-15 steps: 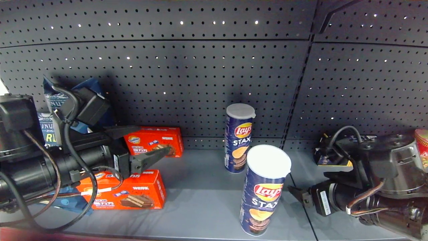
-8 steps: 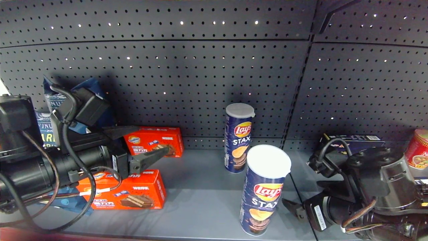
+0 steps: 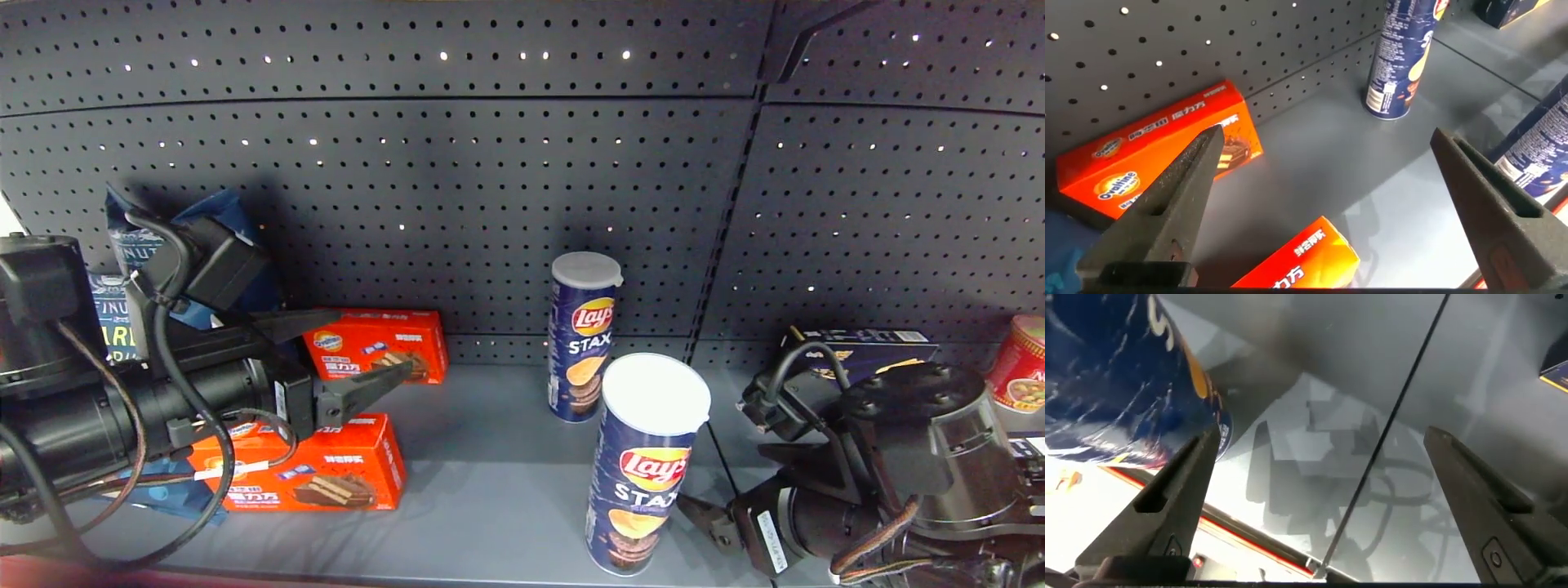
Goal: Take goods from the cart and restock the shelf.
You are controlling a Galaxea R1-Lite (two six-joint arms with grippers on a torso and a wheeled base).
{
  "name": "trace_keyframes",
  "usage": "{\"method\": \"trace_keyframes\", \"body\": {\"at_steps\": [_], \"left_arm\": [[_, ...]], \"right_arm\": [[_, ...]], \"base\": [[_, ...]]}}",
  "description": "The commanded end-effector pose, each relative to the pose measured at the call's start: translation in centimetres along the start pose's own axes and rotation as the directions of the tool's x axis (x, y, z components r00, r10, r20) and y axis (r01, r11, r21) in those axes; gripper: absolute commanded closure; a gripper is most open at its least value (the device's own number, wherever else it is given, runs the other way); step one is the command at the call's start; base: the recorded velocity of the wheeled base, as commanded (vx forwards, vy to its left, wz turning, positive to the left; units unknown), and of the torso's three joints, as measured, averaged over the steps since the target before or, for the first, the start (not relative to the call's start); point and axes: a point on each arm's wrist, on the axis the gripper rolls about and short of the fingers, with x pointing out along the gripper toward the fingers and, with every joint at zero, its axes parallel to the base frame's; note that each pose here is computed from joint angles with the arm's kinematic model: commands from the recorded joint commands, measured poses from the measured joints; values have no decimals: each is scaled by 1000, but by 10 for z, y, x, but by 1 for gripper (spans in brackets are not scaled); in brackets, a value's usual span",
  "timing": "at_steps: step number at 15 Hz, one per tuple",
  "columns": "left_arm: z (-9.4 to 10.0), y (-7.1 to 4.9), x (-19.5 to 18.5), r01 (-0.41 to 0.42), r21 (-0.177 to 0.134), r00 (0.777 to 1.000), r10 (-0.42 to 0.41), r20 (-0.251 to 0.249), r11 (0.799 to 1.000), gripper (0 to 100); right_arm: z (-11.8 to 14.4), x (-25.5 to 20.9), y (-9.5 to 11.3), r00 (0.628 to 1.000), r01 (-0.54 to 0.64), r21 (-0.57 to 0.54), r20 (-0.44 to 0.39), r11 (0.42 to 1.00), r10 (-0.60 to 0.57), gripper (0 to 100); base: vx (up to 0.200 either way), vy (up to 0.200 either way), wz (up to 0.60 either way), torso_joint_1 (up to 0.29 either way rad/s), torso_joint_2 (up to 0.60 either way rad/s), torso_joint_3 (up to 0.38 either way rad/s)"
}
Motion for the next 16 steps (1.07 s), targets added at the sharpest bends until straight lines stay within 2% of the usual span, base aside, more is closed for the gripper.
{"method": "trace_keyframes", "body": {"at_steps": [1, 11, 16], "left_arm": [[-1, 0, 1, 1, -1, 1000, -1, -4, 1000, 0], [-6, -1, 0, 6, -6, 1000, -6, -17, 1000, 0], [-8, 0, 0, 2, -9, 1000, -2, -23, 1000, 0]], "right_arm": [[0, 0, 1, 1000, -4, -2, 2, 1000, 4, 0], [9, 14, 18, 999, -37, -25, -5, 999, 37, 0], [11, 16, 19, 999, -40, -21, 4, 999, 40, 0]], "base": [[0, 0, 0, 0, 0, 0], [0, 0, 0, 0, 0, 0], [0, 0, 0, 0, 0, 0]]}}
